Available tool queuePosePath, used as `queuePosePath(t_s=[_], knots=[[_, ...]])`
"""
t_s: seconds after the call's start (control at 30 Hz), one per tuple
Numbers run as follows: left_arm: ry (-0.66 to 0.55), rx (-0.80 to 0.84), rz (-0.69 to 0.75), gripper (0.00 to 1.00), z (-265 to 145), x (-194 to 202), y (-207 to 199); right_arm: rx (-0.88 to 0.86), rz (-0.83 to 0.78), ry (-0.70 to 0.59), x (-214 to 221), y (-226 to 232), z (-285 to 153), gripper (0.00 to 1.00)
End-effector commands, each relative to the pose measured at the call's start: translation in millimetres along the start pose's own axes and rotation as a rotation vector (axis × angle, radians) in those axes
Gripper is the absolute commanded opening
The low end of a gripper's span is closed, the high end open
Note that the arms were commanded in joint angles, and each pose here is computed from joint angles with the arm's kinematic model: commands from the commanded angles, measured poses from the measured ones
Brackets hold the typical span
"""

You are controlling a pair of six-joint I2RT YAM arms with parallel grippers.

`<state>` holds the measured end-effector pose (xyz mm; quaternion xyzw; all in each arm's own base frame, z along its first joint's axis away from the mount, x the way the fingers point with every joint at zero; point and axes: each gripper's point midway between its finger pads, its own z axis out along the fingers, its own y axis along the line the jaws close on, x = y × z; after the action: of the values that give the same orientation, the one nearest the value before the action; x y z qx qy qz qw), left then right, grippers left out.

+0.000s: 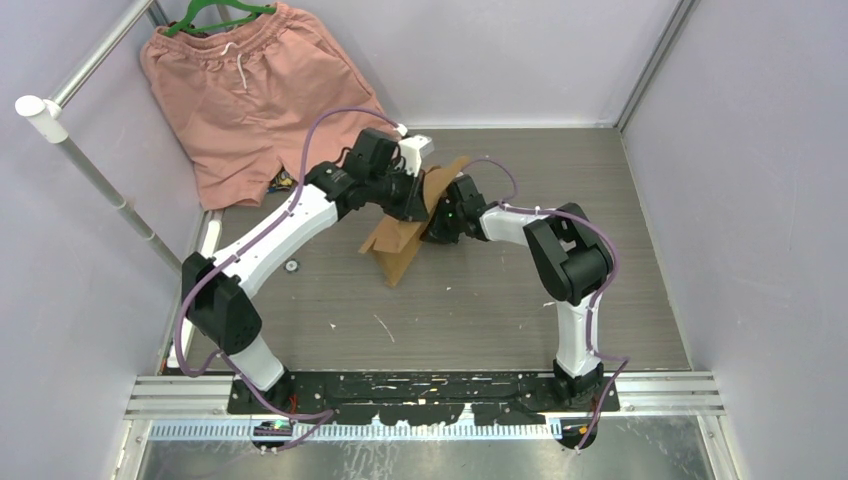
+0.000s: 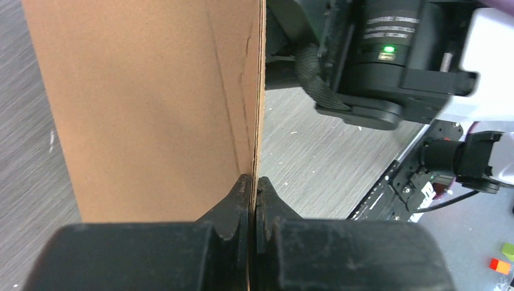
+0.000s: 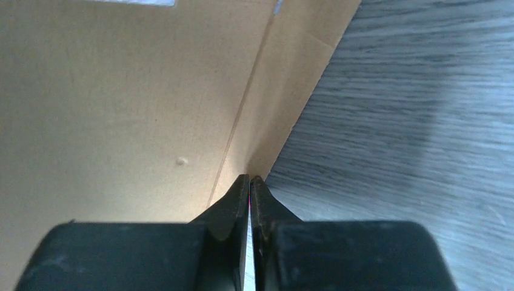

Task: Fold the paper box
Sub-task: Fold the paper box at the center of the board.

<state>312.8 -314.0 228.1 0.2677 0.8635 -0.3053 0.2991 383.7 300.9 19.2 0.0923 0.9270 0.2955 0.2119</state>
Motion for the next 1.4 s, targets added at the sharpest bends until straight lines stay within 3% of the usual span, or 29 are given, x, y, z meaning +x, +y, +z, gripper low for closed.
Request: queuePosePath(t_s=[0.0,0.6,1.03,1.2,1.37], knots=[[0.027,0.136,-0.012,0.03,6,7,-44,0.024,0.091,0.05,21,-33,24,0.12],[0.168,0.049,-0.038,0.02,58,48,-24,-0.021,0.142,0.089,23,-41,17,0.16],[0.164,0.07,-0.044,0.02,56,47,-29,-0.017,0.136,0.084,24,-46,-5,0.2],[0.155,0.082,-0.045,0.02,53,45,-33,-0.037,0.158,0.081,24,-47,-10,0.28],[0.142,0.115,-0.054,0.03,52,41,-41,-0.048,0.179,0.083,26,-50,-6,0.27]])
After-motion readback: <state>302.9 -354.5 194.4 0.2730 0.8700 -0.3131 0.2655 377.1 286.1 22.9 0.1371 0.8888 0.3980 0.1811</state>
